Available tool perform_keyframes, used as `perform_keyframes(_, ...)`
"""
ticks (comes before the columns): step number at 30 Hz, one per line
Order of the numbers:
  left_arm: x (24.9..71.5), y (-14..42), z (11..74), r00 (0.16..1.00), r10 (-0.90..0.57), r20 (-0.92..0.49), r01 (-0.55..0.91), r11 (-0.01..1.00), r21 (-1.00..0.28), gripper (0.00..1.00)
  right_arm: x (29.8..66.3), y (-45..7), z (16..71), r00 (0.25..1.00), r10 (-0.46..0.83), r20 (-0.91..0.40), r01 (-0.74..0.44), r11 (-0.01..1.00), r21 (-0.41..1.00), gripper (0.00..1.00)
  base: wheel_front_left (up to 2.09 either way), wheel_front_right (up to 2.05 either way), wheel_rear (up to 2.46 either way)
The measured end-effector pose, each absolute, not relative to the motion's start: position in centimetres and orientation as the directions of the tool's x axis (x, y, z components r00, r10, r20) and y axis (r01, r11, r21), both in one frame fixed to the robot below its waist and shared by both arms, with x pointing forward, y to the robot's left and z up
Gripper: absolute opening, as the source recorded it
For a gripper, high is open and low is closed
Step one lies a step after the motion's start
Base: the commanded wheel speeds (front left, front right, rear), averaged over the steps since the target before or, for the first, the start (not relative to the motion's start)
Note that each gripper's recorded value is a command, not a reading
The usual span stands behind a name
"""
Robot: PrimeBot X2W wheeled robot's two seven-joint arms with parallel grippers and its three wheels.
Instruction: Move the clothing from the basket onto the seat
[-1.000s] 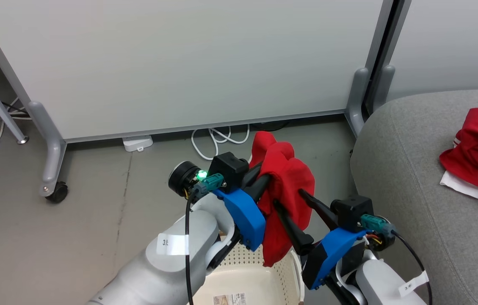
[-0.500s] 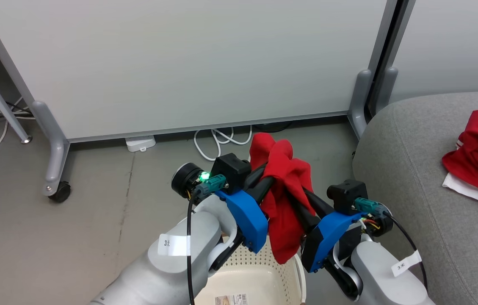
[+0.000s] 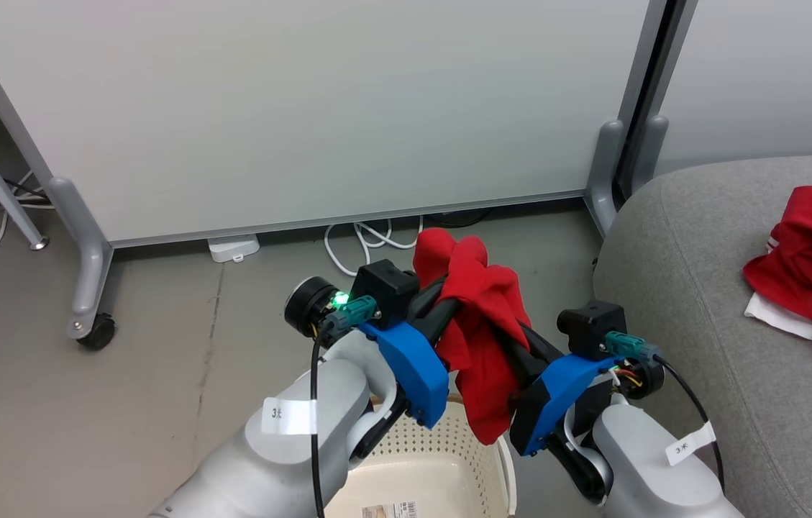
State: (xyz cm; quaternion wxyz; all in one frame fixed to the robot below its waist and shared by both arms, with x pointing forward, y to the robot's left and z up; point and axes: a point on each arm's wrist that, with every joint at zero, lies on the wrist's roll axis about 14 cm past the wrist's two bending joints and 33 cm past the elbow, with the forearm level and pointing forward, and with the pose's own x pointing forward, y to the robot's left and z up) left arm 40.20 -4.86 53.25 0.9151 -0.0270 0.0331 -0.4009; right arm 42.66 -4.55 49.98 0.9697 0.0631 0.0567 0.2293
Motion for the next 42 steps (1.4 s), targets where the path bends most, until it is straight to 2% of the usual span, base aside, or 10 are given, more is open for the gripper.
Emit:
perform_keyframes(1, 40.2, -4.8, 53.2, 0.678, -0.734, -0.037, 0.731, 0.678, -0.079, 0.86, 42.7, -4.6, 50.0, 0.889, 0.451, -0.078, -0.437, 0.887, 0.148, 0.00, 0.00, 0.00, 0.00)
perform_keyframes(2, 40.2, -4.8, 53.2, 0.679, -0.733, -0.036, 0.729, 0.679, -0.082, 1.00, 42.7, -4.6, 50.1, 0.890, 0.450, -0.074, -0.436, 0.887, 0.153, 0.00, 0.00, 0.00, 0.00)
perform_keyframes(16, 38.0, -1.5, 51.3, 0.733, -0.680, 0.001, 0.674, 0.726, -0.138, 1.00, 43.4, -5.6, 51.0, 0.910, 0.413, -0.032, -0.401, 0.899, 0.179, 0.00, 0.00, 0.00, 0.00)
perform_keyframes(24, 36.4, 2.2, 49.4, 0.801, -0.599, -0.002, 0.589, 0.787, -0.183, 1.00, 43.6, -6.3, 51.2, 0.920, 0.391, -0.021, -0.381, 0.907, 0.182, 0.00, 0.00, 0.00, 0.00)
perform_keyframes(35, 36.1, 6.3, 48.6, 0.878, -0.479, -0.001, 0.471, 0.864, -0.180, 1.00, 43.7, -6.9, 51.2, 0.927, 0.374, -0.018, -0.365, 0.913, 0.184, 0.00, 0.00, 0.00, 0.00)
perform_keyframes(42, 35.5, 7.1, 48.0, 0.892, -0.452, -0.013, 0.442, 0.878, -0.186, 1.00, 43.7, -7.1, 51.1, 0.930, 0.366, -0.018, -0.357, 0.916, 0.183, 0.00, 0.00, 0.00, 0.00)
